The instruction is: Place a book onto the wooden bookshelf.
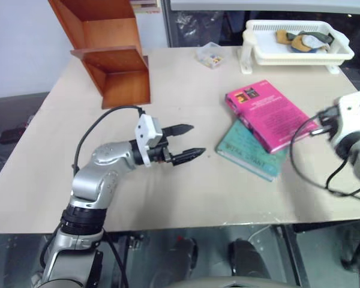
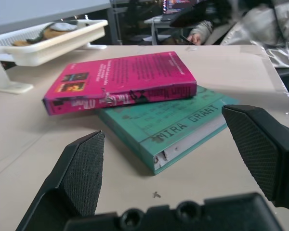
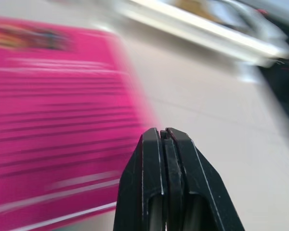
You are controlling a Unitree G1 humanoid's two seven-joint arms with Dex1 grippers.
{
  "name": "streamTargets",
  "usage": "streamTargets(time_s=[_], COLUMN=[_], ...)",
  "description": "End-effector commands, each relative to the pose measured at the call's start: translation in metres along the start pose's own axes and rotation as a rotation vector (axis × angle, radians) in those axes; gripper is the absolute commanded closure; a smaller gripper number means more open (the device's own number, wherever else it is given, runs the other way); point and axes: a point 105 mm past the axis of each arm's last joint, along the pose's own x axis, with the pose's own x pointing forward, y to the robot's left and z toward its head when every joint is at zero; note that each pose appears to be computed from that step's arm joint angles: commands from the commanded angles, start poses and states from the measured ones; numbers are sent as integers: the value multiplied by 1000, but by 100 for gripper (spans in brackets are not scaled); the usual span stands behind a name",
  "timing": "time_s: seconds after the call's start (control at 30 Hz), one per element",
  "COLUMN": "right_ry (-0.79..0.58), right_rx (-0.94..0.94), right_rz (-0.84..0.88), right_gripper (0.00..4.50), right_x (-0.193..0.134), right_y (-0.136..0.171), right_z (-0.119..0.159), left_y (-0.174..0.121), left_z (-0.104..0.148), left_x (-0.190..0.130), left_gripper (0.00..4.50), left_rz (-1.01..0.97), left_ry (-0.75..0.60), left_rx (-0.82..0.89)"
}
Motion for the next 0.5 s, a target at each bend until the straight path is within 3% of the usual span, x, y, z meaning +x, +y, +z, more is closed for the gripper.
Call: streamTargets(time_s=[0.03,0.13,0.23,0.5], right_ry=[52,98,133,147], right_rx=[57,126,184,317], right_rz=[-18,-53,12,304], right_gripper=[440,440,440,440], right_x=[29,57,75,89], right_y=[-20,-41,-40,-12], right_z=[1,-3,-8,-8], left_y=[-2,-3,-4,-10], left_z=[13,13,13,9], left_x=[-2,-3,-4,-16], left_gripper=[0,0,0,0], left_rz=[1,7,15,73], left_ry=[-32,-34,-34,-30], left_rx=[45,46,49,34])
